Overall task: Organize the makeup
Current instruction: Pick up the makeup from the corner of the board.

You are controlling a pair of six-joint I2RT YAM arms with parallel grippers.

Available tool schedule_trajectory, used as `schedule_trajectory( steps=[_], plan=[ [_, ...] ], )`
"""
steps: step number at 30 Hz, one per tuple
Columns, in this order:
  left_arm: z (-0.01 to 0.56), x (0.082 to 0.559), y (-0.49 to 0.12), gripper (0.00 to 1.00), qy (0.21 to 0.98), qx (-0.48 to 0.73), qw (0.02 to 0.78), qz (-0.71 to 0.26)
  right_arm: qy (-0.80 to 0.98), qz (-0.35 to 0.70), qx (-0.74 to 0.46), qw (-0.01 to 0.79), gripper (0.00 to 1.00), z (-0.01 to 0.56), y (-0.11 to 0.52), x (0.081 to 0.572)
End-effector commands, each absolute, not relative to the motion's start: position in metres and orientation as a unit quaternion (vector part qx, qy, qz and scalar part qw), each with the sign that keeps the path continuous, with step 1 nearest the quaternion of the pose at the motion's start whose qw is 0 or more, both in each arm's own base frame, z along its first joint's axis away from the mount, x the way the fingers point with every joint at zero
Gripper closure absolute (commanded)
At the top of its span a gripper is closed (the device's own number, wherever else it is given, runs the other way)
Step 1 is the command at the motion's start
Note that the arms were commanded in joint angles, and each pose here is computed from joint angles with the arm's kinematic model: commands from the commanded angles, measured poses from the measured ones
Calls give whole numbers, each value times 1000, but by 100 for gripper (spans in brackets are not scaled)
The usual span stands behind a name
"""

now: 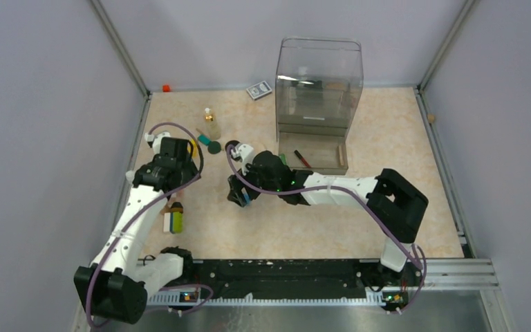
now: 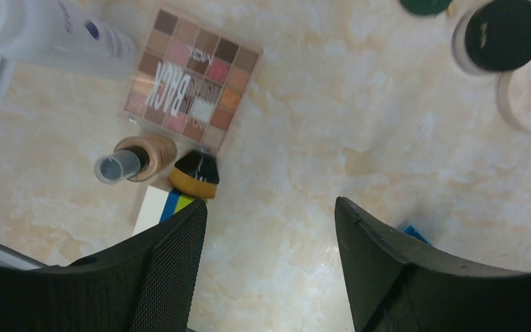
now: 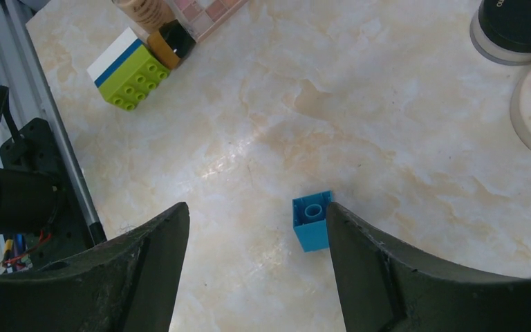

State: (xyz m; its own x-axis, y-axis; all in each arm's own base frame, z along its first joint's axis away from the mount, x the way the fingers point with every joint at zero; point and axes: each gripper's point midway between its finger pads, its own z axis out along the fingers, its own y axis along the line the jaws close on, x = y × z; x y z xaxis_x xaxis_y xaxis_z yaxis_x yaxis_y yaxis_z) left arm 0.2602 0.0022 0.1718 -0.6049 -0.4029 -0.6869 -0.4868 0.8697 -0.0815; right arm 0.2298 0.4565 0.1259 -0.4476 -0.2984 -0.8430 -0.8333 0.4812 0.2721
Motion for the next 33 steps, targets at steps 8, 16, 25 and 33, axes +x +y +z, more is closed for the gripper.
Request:
schedule_trajectory(
  steps=[8,16,25,33],
  plan=[
    [126,227,-10,29,919,-267,281,72,776,365,-323,400,28,147,434,248],
    [94,221,-11,27,918,-310,229,95,773,370,-318,404,28,153,426,247],
    [83,240,4,27,906,-316,236,152,768,376,-318,410,28,159,421,244],
    [82,252,13,26,894,-338,250,157,769,378,-315,409,28,159,417,246]
  ],
)
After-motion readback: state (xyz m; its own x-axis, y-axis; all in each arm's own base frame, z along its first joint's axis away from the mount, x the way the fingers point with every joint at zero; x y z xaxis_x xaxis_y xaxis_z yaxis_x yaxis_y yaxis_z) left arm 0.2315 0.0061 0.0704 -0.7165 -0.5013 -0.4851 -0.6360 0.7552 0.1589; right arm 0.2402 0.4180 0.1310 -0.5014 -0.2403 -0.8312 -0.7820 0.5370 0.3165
